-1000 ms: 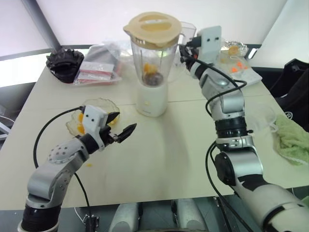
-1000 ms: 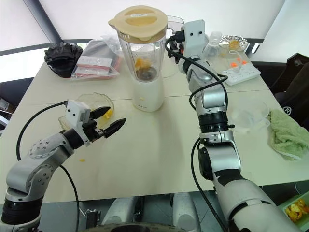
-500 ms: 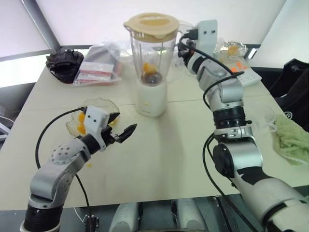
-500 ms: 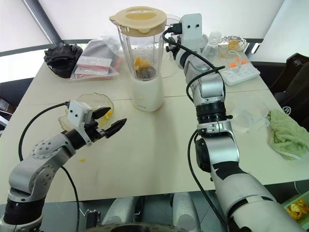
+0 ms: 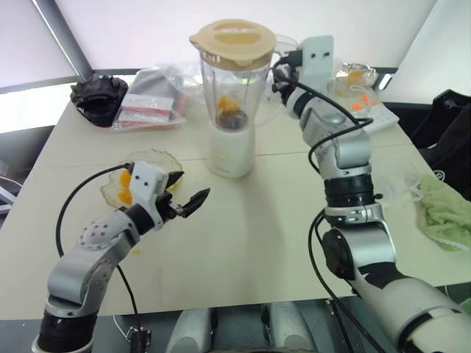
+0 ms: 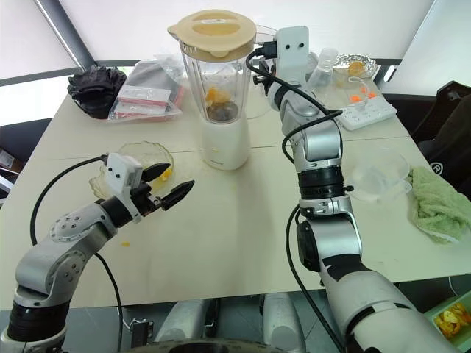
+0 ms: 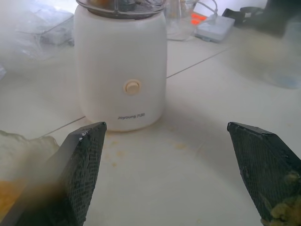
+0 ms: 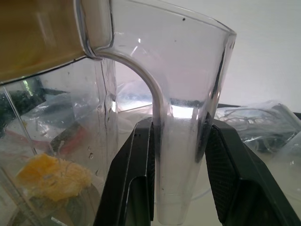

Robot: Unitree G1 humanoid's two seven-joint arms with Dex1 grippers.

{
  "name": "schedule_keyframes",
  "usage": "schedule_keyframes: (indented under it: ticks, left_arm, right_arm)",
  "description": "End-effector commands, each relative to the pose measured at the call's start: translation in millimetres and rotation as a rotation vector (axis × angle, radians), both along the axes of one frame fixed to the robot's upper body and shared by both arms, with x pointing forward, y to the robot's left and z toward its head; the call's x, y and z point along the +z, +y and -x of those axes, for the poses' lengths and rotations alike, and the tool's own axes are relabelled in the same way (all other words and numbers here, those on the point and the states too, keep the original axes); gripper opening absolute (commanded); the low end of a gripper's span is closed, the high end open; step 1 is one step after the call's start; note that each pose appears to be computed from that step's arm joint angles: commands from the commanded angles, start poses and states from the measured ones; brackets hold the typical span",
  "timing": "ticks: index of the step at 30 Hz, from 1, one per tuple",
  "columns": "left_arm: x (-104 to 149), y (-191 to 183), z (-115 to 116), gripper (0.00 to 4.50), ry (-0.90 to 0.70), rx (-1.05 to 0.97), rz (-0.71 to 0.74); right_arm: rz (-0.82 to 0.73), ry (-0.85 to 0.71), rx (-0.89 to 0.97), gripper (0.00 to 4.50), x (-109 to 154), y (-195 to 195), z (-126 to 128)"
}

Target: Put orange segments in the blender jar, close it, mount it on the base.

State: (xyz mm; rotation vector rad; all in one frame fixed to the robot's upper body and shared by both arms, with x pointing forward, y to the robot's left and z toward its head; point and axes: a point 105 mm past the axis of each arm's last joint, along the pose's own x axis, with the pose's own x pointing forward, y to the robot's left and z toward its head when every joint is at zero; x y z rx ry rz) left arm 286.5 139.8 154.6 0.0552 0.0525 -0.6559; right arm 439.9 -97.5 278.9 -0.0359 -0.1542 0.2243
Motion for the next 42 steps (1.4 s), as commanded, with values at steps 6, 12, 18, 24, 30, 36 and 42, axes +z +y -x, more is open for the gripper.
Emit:
schedule_keyframes:
  ticks: [6,12,18,24,30,36,42]
  left_arm:
    - [11.5,-3.3,-0.2,4.26,-0.045,-0.02,-0.002]
    - [11.5,-4.1,0.2,4.26,-0.044,-0.02,0.0]
    - [11.2,-5.2,0.4,4.26,-0.042,-0.019,0.003]
    - [11.3,-6.2,0.0,4.26,-0.044,-0.019,0.007]
    - [11.4,-6.6,-0.2,4.26,-0.044,-0.018,0.008]
    - [11.1,-6.4,-0.7,4.31,-0.043,-0.02,0.007]
    - [11.0,-6.2,-0.6,4.31,-0.042,-0.022,0.006]
  right_arm:
    - [0.029,0.037,-0.012,0.98,-6.4,6.3,4.4]
    - [0.094,0.026,-0.022,0.98,-3.7,9.2,7.5]
    - [0.137,0.032,-0.02,0.98,0.6,14.1,11.1]
    - [0.125,0.045,-0.021,0.98,3.5,15.5,9.8]
    - [0.118,0.054,-0.015,0.98,1.5,14.7,8.5]
    - [0.104,0.058,-0.001,1.98,-0.6,13.4,6.8]
    - [0.116,0.043,-0.018,4.46,-0.2,8.9,4.3]
